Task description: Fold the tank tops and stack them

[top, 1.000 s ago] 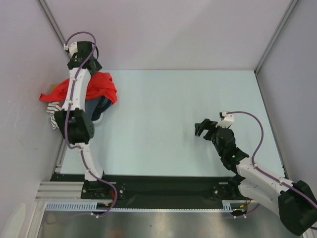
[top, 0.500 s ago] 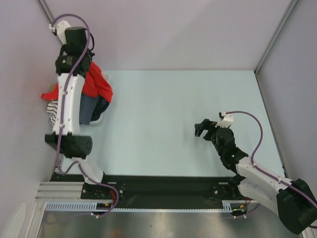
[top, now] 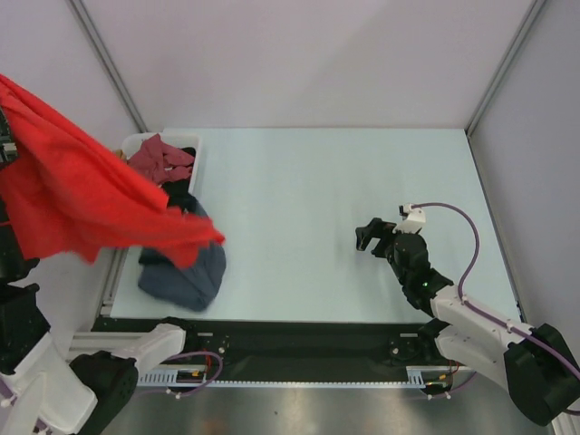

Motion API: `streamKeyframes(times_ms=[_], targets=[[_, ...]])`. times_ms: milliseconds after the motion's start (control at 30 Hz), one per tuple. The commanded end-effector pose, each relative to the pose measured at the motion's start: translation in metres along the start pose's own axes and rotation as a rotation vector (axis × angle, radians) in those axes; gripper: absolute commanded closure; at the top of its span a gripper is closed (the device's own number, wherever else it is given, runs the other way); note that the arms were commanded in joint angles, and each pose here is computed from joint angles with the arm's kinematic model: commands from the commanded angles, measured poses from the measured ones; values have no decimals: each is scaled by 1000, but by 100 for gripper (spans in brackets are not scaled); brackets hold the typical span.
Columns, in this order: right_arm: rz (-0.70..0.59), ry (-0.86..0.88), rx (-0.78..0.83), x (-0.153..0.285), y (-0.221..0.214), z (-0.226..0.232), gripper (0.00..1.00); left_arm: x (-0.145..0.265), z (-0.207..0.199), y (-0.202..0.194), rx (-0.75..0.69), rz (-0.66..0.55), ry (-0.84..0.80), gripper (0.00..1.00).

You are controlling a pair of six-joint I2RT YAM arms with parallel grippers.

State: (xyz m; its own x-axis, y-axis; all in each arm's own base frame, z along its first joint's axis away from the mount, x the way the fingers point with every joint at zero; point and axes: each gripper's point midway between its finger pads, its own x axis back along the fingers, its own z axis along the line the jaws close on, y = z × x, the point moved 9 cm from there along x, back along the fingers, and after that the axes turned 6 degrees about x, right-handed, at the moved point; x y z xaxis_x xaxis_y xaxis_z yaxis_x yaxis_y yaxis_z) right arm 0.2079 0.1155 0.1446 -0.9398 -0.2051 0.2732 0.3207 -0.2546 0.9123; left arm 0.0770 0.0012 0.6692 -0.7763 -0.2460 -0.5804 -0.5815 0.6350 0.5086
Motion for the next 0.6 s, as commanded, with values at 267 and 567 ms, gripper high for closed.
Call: streamKeyframes(times_ms=[267, 567], targets=[[-63, 8, 0, -4, 15, 4, 2, -15, -32, -226, 251, 725, -311, 100], [-110, -82, -20, 5, 20, -7, 2, 77, -26, -408, 223, 1149, -267, 68]])
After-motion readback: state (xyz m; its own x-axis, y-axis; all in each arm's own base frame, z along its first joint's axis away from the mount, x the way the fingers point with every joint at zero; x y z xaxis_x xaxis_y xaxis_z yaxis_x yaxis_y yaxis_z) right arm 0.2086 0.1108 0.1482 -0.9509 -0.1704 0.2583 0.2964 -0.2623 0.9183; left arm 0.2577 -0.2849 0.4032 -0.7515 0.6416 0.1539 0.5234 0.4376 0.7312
